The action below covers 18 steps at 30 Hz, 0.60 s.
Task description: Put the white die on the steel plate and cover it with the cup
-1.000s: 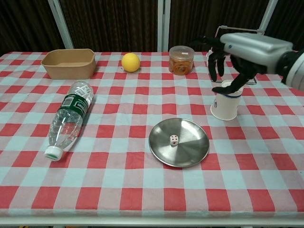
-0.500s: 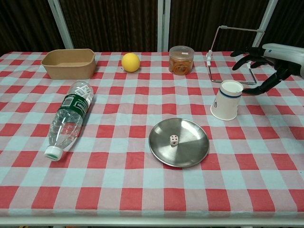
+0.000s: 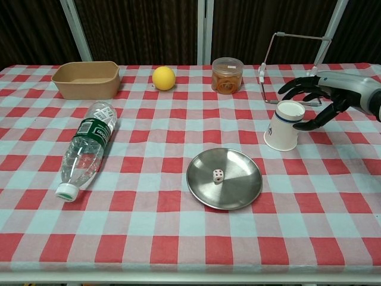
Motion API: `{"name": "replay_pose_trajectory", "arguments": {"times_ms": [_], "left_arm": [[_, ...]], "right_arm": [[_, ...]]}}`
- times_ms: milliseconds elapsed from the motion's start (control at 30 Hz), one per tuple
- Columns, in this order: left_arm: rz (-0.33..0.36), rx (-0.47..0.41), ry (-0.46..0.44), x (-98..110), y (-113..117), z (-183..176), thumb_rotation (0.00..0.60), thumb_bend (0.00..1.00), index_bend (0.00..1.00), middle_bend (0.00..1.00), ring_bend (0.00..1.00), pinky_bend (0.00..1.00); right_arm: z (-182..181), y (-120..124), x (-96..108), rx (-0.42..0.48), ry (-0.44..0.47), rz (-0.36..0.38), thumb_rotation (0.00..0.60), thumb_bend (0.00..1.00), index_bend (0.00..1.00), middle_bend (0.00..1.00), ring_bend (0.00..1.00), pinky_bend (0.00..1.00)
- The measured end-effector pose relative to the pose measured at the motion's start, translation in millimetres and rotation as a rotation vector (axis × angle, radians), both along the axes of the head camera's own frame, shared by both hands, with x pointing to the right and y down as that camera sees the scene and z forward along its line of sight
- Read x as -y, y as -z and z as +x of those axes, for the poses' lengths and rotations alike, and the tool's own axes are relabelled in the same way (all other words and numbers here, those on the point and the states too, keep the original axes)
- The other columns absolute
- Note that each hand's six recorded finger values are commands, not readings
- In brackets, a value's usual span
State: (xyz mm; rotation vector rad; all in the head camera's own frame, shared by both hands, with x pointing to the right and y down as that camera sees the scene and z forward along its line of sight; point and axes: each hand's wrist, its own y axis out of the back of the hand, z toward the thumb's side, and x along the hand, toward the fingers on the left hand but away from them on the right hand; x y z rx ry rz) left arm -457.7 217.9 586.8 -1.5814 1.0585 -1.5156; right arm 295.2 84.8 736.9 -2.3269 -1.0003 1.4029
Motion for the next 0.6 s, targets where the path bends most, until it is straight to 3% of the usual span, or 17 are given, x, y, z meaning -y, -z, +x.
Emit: {"name": "replay_pose_trajectory", "arguments": {"times_ms": [167,267,400,600], "left_arm": [[-0.001,0.0,0.0,0,0,0,0.6,0.0,0.15,0.16,0.02,0.03],[-0.001,-0.001,0.002,1,0,0,0.6,0.0,0.15,0.16,0.02,0.03],[-0.002,0.001,0.008,0,0,-2,0.6,0.0,0.15,0.16,0.02,0.03],[-0.001,0.001,0.005,1,2,-1,0.6,0.0,0.15,0.16,0.02,0.03]], "right_arm": [[-1,-4,3,0.008,-0.023,0.002,0.6,0.27,0.46,0.25,0.02,0.08],[-3,-4,5,0.02,-0.039,0.012,0.6,0.31,0.55,0.29,0.05,0.08],[-13,6,4,0.063,-0.016,0.03,0.6,0.32,0.57,0.3,0.05,0.08],[-47,34,-9,0.212,0.087,0.038,0.6,0.32,0.57,0.32,0.07,0.08]]}}
